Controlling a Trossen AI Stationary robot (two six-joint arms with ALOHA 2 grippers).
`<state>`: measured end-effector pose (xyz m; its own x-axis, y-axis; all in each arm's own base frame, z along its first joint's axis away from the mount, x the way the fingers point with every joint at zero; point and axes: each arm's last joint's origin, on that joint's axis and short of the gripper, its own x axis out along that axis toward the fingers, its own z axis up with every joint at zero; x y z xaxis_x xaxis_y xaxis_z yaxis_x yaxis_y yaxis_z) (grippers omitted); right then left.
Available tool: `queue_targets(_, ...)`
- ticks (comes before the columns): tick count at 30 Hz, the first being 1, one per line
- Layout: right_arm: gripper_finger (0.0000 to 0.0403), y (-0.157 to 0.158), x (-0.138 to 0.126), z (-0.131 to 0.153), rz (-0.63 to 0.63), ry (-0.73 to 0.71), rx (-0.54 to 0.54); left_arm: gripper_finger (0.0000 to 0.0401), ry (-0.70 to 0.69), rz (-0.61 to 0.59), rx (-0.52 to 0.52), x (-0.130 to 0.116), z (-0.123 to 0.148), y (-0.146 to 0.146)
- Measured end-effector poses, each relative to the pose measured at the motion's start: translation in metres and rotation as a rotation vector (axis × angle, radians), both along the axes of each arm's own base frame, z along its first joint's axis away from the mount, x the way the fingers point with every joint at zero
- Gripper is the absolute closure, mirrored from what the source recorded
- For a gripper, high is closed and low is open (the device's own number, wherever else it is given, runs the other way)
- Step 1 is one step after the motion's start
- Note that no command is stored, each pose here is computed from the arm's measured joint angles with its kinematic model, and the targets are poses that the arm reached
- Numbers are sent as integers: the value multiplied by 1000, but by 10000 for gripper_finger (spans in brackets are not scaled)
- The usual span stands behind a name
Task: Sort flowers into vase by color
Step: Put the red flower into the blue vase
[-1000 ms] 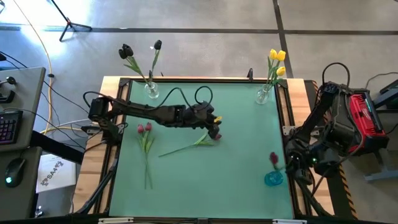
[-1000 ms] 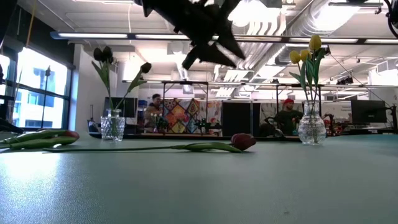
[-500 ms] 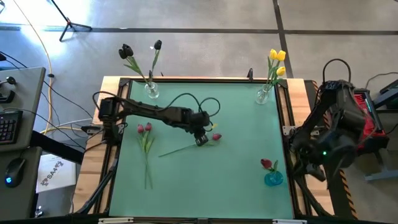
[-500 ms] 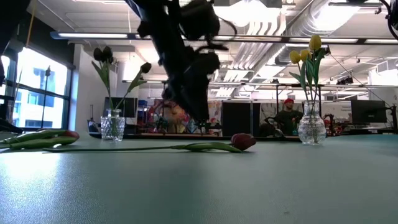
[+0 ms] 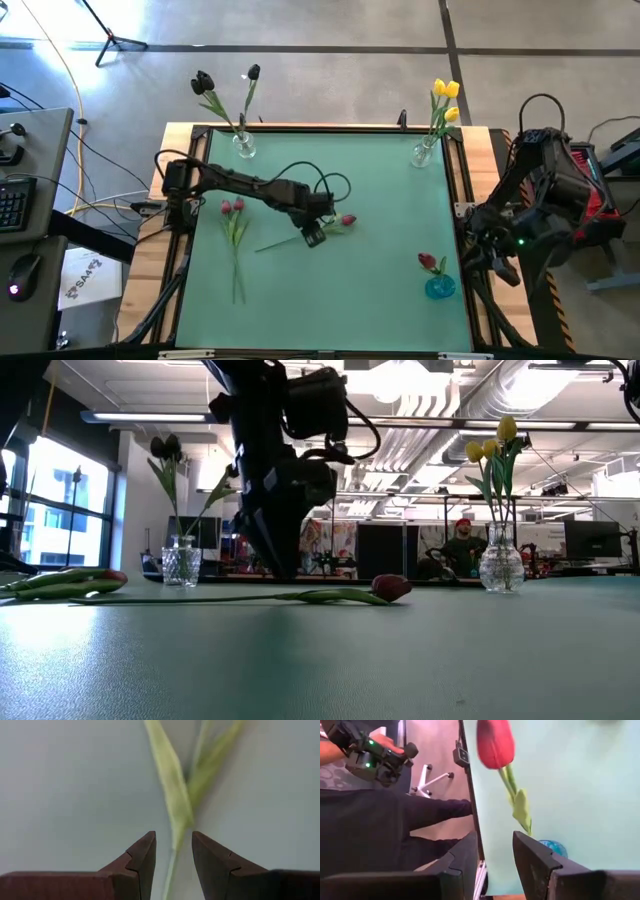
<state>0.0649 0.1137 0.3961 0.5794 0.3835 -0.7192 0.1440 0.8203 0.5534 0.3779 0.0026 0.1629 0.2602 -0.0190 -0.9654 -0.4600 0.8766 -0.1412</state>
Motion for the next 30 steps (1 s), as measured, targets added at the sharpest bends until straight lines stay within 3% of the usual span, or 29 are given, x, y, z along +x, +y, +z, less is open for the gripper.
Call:
queue_targets(5,289,2,1,-2,-7,-5,-1,286,1,-33,3,1,-2,-6)
queue_targets(14,289,3,3,-1,-21,-38,-2,290,60,-23,-60,-7,-32,-8)
queue_targets(24,289,10,6,-10,-23,-2,-105,393,58,34,-48,-11,-43,-11)
queue_targets(30,289,9,11,6,-36,-251,-106,399,-69,71,-35,2,-20,-12)
